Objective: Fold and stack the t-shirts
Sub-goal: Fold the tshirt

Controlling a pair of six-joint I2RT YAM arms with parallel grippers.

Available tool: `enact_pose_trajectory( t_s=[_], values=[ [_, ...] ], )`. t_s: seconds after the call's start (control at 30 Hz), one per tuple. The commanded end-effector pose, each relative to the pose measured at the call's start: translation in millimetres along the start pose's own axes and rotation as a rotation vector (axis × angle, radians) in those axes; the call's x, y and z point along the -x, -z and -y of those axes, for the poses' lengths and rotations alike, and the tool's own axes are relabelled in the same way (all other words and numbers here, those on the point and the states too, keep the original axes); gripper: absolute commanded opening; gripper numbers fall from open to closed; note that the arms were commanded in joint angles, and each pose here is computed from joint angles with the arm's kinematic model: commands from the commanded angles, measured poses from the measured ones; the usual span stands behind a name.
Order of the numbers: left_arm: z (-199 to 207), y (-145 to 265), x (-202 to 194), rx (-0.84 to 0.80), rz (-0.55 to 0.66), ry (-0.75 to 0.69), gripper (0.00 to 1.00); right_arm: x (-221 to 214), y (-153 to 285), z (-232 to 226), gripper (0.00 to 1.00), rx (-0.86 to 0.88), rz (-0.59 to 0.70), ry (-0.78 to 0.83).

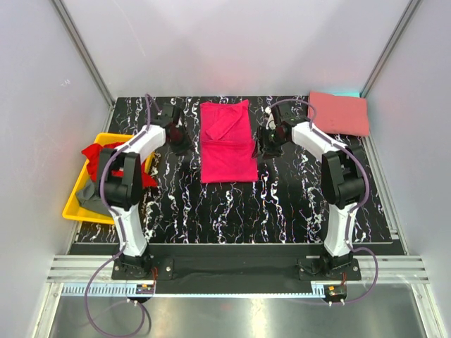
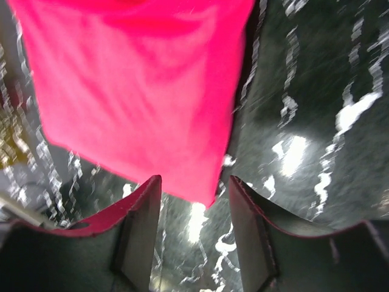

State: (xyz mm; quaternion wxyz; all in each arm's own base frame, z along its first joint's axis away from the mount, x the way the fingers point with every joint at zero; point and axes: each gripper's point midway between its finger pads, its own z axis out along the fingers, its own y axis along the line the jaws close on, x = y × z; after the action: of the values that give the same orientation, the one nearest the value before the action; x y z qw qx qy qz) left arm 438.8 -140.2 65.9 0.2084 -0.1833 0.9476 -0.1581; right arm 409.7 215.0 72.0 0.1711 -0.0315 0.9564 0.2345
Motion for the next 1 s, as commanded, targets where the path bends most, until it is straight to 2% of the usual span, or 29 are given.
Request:
enact_pose_trajectory(
  t_s=[0.0,0.07,0.1,0.3,0.53,0.7,0.77,0.87,0.9,0.93,0.97],
  values=[
    [38,33,-17,-0.182,0.019,-0.089,0.37,-6,11,-18,0.56,0.107,0.008,0.005],
    [33,36,-32,-0.180,0.012,-0.104,0.39,-18,7,-12,0.57,0.103,-0.014,-0.007],
    [24,28,-54,-0.168,-0.034,-0.107,0.39,-22,5,-11,0.57,0.102,-0.017,-0.004],
    [17,11,-93,-0.203,-0.103,-0.116,0.41,-41,-4,0,0.59,0.094,-0.048,0.005],
    [-2,4,-97,-0.111,-0.089,-0.136,0.41,-61,-12,-1,0.52,0.148,-0.080,-0.017],
    [9,-1,-103,-0.181,-0.118,-0.140,0.41,-64,-14,-3,0.44,0.175,-0.079,-0.033],
    [11,-3,-105,-0.195,-0.131,-0.135,0.25,-64,-12,-5,0.40,0.177,-0.074,-0.039],
    [6,0,-107,-0.160,-0.135,-0.127,0.00,-65,-9,-10,0.19,0.202,-0.066,-0.055],
    [5,5,-103,-0.142,-0.110,-0.117,0.00,-65,-8,-12,0.05,0.206,-0.061,-0.062],
    [2,10,-104,-0.124,-0.110,-0.109,0.00,-68,-6,-12,0.00,0.209,-0.058,-0.071],
    [1,14,-106,-0.114,-0.104,-0.104,0.00,-67,-4,-15,0.00,0.219,-0.045,-0.088]
  ],
)
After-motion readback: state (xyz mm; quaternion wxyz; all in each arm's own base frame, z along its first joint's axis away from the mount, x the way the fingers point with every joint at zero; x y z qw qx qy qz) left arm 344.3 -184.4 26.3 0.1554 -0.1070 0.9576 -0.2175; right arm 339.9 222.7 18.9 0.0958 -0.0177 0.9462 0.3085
